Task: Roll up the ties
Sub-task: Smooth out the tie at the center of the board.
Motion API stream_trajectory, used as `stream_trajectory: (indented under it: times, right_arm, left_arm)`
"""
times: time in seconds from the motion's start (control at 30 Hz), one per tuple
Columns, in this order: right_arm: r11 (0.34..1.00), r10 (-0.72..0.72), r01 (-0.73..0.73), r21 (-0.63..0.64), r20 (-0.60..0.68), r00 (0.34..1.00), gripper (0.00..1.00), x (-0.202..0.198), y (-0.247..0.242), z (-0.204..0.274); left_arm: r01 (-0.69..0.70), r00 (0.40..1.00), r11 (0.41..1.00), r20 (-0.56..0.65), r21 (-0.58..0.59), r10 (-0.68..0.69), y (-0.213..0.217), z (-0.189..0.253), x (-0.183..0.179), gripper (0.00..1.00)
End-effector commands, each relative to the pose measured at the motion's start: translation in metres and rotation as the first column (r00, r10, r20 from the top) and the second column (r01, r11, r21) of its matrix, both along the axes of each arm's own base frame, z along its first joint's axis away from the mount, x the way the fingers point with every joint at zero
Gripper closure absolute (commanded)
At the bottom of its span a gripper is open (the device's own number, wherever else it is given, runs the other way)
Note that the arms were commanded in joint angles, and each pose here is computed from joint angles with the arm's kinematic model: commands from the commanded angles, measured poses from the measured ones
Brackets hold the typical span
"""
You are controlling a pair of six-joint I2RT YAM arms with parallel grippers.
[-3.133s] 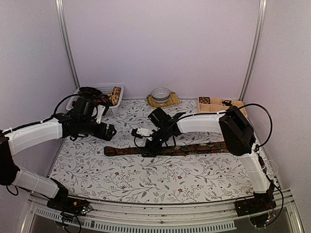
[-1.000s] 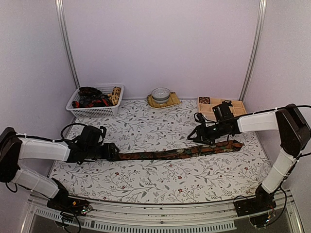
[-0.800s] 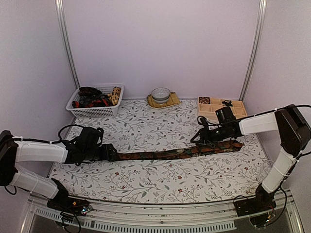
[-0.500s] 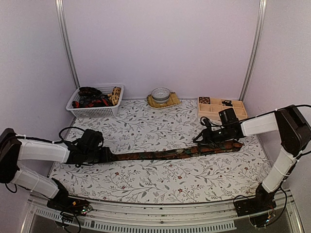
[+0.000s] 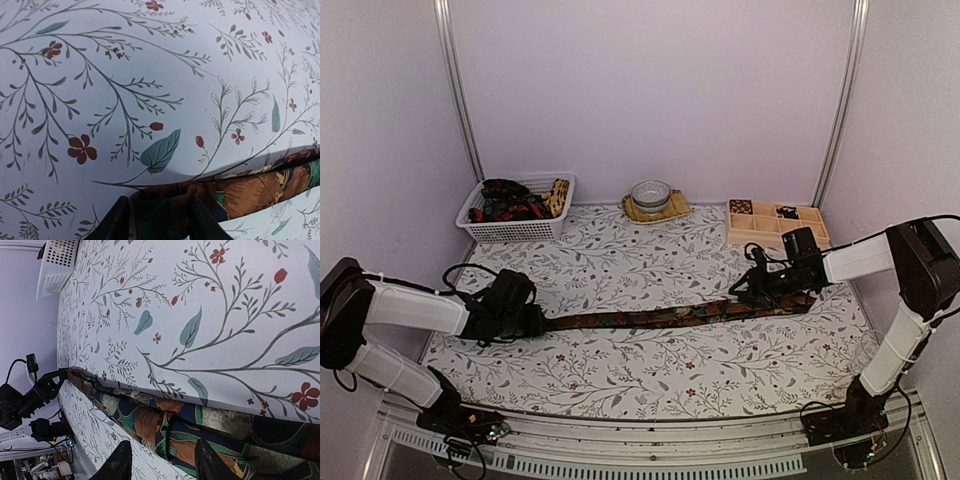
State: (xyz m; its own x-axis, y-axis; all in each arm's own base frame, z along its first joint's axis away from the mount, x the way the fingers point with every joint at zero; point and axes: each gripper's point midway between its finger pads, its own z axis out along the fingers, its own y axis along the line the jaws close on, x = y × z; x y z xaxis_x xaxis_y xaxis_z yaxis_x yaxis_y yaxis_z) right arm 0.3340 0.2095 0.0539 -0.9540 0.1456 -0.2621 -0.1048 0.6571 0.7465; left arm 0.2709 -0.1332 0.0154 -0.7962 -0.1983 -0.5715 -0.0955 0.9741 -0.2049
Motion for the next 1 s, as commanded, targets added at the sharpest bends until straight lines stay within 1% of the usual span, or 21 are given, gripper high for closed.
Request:
stream_trajectory:
  times: [0.0, 0.1, 0.2, 0.3, 0.43, 0.57, 0.8, 0.83, 0.9, 0.97]
  right_arm:
    - [0.999, -0.037, 0.037, -0.027, -0.017, 0.999, 0.57, 0.002, -0.010, -0.016]
    - [0.997, -0.053, 0.052, -0.059, -0.025, 0.998, 0.57, 0.003, -0.015, -0.023]
    - [0.992, -0.070, 0.066, -0.104, -0.035, 0.997, 0.57, 0.003, -0.021, -0.033]
    - [0.980, -0.105, 0.093, -0.177, -0.065, 0.992, 0.56, 0.004, -0.031, -0.045]
    - [0.959, -0.140, 0.113, -0.260, -0.085, 0.987, 0.56, 0.003, -0.043, -0.057]
    - [0.957, -0.141, 0.110, -0.267, -0.098, 0.985, 0.56, 0.001, -0.044, -0.059]
    - [0.957, -0.156, 0.129, -0.261, -0.085, 0.984, 0.56, 0.004, -0.045, -0.050]
    - [0.957, -0.156, 0.132, -0.257, -0.076, 0.985, 0.56, 0.005, -0.044, -0.047]
    - [0.961, -0.151, 0.134, -0.244, -0.055, 0.987, 0.56, 0.008, -0.042, -0.037]
    - [0.962, -0.145, 0.134, -0.237, -0.029, 0.989, 0.56, 0.012, -0.039, -0.025]
  left_arm:
    - [0.000, 0.998, 1.000, -0.055, 0.027, 0.001, 0.007, -0.018, -0.015, 0.65]
    - [0.007, 0.999, 0.999, -0.039, 0.034, -0.005, 0.006, -0.015, -0.011, 0.76]
    - [0.023, 1.000, 0.998, -0.022, 0.053, -0.022, 0.004, -0.010, -0.005, 0.80]
    - [0.029, 0.999, 0.996, -0.017, 0.087, -0.028, 0.006, -0.007, 0.000, 0.84]
    - [0.032, 0.999, 0.990, -0.018, 0.137, -0.030, 0.009, -0.005, 0.005, 0.94]
    - [0.035, 0.999, 0.985, -0.030, 0.170, -0.031, 0.009, -0.007, 0.009, 1.00]
    - [0.051, 0.998, 0.966, -0.052, 0.253, -0.039, 0.007, -0.013, 0.015, 1.00]
    - [0.054, 0.998, 0.965, -0.048, 0.258, -0.043, 0.004, -0.011, 0.016, 0.97]
    - [0.052, 0.998, 0.966, -0.037, 0.252, -0.044, 0.001, -0.009, 0.016, 0.80]
    - [0.039, 0.999, 0.975, -0.016, 0.221, -0.036, -0.002, -0.003, 0.017, 0.66]
